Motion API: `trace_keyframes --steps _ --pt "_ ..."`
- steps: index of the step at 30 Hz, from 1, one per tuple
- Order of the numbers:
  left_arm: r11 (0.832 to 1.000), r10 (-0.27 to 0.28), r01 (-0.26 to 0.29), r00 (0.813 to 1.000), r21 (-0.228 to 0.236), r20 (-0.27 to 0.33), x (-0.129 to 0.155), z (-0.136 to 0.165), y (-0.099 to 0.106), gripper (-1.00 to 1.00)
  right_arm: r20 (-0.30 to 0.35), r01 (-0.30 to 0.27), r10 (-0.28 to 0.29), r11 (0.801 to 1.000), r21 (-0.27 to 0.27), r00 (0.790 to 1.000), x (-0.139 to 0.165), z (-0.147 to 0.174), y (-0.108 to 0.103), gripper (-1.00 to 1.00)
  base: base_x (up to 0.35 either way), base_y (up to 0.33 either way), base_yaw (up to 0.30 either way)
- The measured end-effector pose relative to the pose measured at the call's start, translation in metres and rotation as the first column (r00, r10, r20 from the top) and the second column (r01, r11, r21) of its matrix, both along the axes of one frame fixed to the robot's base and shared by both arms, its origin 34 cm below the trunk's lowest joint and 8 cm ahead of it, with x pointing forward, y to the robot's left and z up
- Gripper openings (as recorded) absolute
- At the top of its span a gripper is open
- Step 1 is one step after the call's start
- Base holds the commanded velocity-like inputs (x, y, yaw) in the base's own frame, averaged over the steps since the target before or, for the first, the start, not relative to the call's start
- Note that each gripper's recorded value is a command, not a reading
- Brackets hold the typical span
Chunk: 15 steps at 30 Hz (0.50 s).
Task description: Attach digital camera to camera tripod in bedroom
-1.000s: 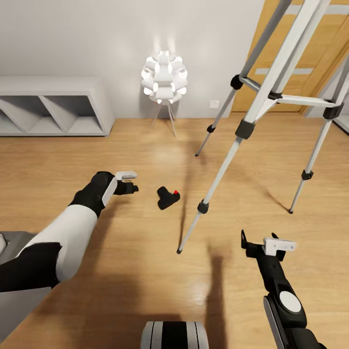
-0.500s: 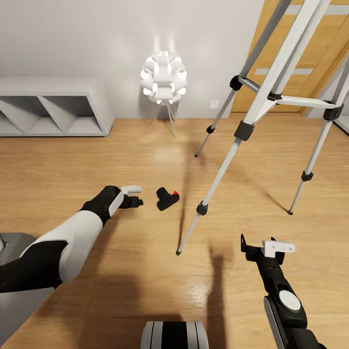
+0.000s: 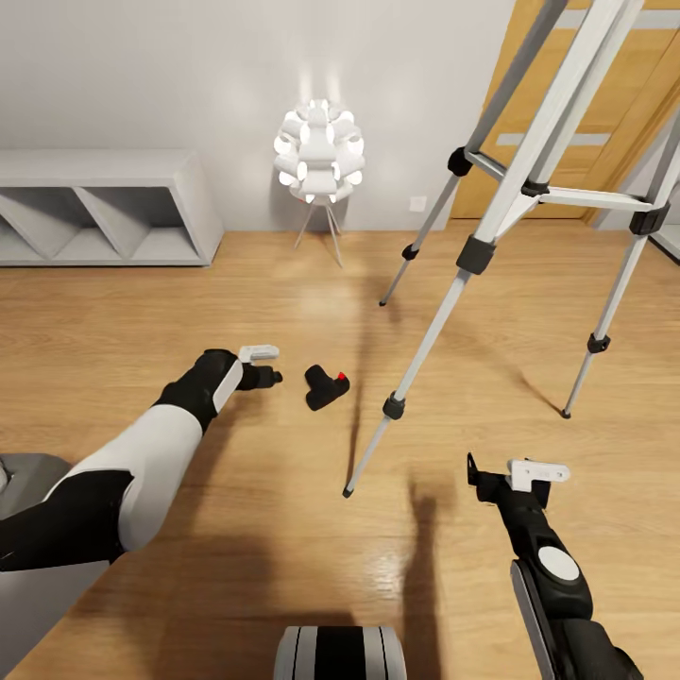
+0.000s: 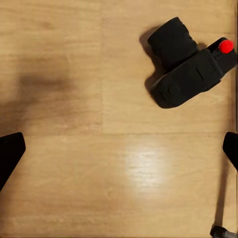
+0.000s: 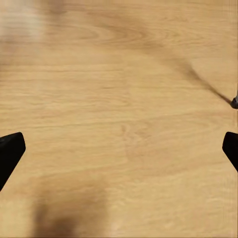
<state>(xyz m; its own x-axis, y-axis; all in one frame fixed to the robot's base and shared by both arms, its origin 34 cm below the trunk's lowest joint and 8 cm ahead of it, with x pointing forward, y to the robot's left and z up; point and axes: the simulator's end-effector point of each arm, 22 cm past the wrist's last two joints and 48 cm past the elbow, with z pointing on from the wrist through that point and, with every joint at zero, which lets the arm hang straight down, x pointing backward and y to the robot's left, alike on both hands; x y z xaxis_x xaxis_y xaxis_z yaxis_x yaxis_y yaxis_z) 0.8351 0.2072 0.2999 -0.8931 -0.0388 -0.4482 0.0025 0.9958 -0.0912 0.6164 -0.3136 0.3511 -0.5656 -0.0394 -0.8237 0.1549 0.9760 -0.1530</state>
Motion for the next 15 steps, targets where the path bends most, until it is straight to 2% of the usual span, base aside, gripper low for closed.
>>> trace_keyframes --steps 4,12,15 --pt "1.000 0.000 0.000 1.000 0.003 0.013 0.004 0.005 0.000 1.00 -0.056 0.006 -0.005 1.000 0.019 0.998 0.033 -0.019 0.003 1.00 0.019 0.000 0.000" --pt "1.000 0.001 -0.001 1.000 0.006 0.014 0.005 0.006 0.001 1.00 -0.108 -0.003 0.009 0.998 0.056 0.994 0.120 -0.045 0.016 1.00 0.061 0.000 0.000" --pt "1.000 0.000 0.000 1.000 0.005 0.013 0.004 0.005 0.000 1.00 -0.119 -0.012 0.020 0.998 0.069 0.993 0.158 -0.044 0.023 1.00 0.017 0.000 0.000"
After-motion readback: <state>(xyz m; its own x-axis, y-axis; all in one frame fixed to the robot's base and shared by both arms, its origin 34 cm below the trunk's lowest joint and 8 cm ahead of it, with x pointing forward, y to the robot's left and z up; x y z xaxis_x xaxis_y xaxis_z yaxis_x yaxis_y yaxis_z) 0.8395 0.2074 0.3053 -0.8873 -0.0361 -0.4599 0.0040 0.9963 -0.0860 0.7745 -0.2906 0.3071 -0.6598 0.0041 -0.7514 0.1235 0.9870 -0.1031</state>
